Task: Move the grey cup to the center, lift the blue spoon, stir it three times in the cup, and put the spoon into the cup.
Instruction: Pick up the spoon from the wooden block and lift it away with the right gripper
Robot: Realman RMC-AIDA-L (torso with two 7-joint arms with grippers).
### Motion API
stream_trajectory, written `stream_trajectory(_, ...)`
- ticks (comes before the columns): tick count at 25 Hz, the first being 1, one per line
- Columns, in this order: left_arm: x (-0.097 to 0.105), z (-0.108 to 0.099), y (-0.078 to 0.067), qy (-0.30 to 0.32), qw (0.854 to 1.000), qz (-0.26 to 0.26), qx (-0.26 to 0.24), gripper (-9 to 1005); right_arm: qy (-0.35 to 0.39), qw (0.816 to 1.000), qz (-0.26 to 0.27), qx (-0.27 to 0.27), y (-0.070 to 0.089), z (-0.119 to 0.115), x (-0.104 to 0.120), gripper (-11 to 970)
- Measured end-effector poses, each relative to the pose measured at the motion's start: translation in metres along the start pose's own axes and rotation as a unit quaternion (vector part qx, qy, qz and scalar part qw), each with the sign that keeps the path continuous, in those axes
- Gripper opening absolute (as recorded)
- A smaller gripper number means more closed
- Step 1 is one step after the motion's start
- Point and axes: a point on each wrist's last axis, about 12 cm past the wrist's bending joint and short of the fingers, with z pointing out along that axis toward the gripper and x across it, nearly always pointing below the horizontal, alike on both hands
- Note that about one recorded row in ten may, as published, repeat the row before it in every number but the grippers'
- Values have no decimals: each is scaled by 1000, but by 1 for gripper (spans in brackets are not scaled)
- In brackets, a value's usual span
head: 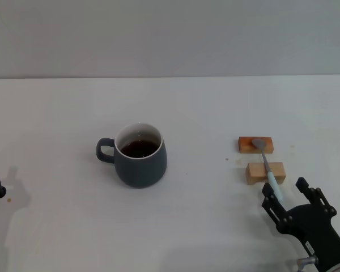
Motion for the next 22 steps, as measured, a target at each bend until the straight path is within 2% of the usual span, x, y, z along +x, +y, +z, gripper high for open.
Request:
stream_trajectory(13,0,-1,0,1,1000,1,3,-2,6,1000,10,-8,1,-1,1,584)
stream_trajectory(18,0,-1,-1,2,1000,1,3,-2,8,1000,10,-9,1,-1,2,414)
stream_trajectory(22,1,-1,0,2,1000,1,3,-2,11,1000,10,-7,1,-1,2,419)
